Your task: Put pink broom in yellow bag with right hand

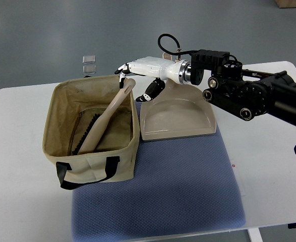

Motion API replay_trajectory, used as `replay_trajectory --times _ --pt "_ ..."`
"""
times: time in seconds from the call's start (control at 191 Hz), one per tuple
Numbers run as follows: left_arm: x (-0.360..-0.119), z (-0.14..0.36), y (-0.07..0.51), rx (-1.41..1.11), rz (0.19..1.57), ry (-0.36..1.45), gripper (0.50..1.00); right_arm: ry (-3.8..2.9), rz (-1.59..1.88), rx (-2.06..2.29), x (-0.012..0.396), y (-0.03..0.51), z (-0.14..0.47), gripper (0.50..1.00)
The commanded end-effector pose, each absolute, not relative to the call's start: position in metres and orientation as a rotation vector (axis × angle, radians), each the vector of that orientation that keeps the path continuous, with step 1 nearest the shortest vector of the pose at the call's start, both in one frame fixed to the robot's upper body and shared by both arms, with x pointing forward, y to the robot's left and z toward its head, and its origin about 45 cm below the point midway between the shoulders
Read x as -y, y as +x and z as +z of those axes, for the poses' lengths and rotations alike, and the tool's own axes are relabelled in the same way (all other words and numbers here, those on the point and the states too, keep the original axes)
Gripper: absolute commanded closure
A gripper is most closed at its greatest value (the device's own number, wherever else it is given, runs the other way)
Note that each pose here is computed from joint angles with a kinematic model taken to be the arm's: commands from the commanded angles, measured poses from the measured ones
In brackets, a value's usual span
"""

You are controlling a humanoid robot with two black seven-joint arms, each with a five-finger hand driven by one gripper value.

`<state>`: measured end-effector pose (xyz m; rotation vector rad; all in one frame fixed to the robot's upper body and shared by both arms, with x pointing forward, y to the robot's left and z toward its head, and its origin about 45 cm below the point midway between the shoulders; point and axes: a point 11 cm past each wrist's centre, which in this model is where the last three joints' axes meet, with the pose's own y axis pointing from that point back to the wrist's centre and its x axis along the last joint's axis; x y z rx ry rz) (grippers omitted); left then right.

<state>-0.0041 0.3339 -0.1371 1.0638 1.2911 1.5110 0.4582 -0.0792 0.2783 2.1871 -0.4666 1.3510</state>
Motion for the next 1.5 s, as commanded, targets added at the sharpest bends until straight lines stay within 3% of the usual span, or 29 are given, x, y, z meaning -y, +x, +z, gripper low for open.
replay_trajectory --times 0.0,0.257,0.414,0.885,1.173,1.492 --pt "-0.334 -0.137 -0.004 -1.291 1.511 1.064 0.500 2.189 1.352 0.474 0.081 0.459 0.280 0.605" --pt "-0.334 -0.137 -0.004 -1.292 1.510 1.065 0.500 2.241 1.338 0.637 0.095 0.472 0.307 0.605" --pt "-0.334 -0.137 -0.004 -1.291 1.511 1.064 0.500 2.376 1.105 0.923 0.138 0.481 0.302 0.605" --pt "-0.334 -0.137 -0.004 -1.291 1.511 1.064 0.500 2.600 -0.152 2.100 0.254 0.478 0.228 0.577" --pt "-0.334 -0.137 -0.004 -1.291 1.511 1.064 0.500 2.600 -0.611 2.396 0.268 0.460 0.197 0.570" --pt "-0.334 -0.137 -0.004 -1.291 1.511 1.064 0.500 2.565 -0.676 2.466 0.272 0.457 0.190 0.570"
